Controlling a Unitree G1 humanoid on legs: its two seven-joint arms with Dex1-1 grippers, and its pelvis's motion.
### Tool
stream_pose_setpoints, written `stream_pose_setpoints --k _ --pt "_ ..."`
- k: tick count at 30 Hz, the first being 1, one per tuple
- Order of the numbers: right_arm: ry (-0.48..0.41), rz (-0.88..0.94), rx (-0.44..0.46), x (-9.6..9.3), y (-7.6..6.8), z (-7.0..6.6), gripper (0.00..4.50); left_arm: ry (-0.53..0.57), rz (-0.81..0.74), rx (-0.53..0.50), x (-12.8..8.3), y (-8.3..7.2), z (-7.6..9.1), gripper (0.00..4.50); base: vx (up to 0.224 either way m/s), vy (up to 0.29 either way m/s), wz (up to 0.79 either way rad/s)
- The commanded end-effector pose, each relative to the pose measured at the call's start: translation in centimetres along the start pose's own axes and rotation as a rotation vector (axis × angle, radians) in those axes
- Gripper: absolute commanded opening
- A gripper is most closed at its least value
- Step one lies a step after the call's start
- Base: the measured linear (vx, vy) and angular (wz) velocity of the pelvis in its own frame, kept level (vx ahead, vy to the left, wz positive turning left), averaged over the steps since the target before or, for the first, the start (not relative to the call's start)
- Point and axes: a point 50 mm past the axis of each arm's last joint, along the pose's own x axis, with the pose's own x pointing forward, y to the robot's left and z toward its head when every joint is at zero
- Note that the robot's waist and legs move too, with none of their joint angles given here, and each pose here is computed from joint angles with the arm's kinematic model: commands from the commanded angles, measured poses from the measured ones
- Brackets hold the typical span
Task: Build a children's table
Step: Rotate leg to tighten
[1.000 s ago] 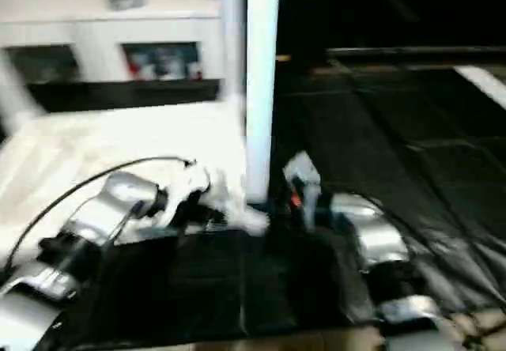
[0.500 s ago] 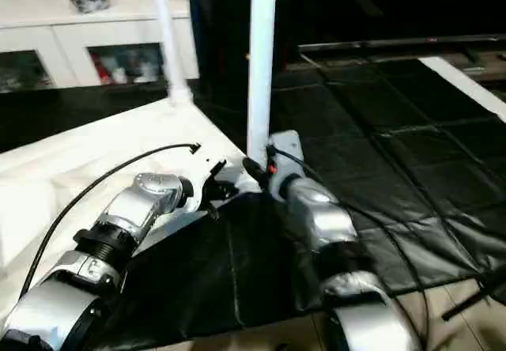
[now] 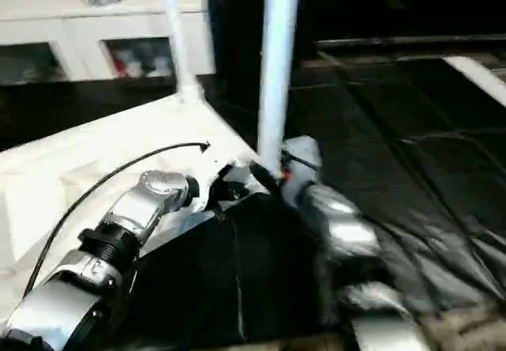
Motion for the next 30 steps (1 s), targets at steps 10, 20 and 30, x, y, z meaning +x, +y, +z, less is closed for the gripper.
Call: stream_pose_setpoints --k 10,20,30 --pt "0.071 0.3 -0.097 -6.5 -1.6 0.7 4.44 0.009 -0.151 0.107 -1.3 -0.4 -0.4 0.0 0.0 0.0 0.0" --pt "0.083 0.436 -0.157 -7.6 -0.8 1.4 4.44 0.027 -0.302 0.193 -2.3 -1.0 -0.7 0.0 0.0 0.0 0.0" --pt "0.11 0.632 -0.229 -6.6 0.7 1.6 4.44 0.095 -0.528 0.324 -3.6 -2.4 -1.4 0.0 0.0 0.0 0.0"
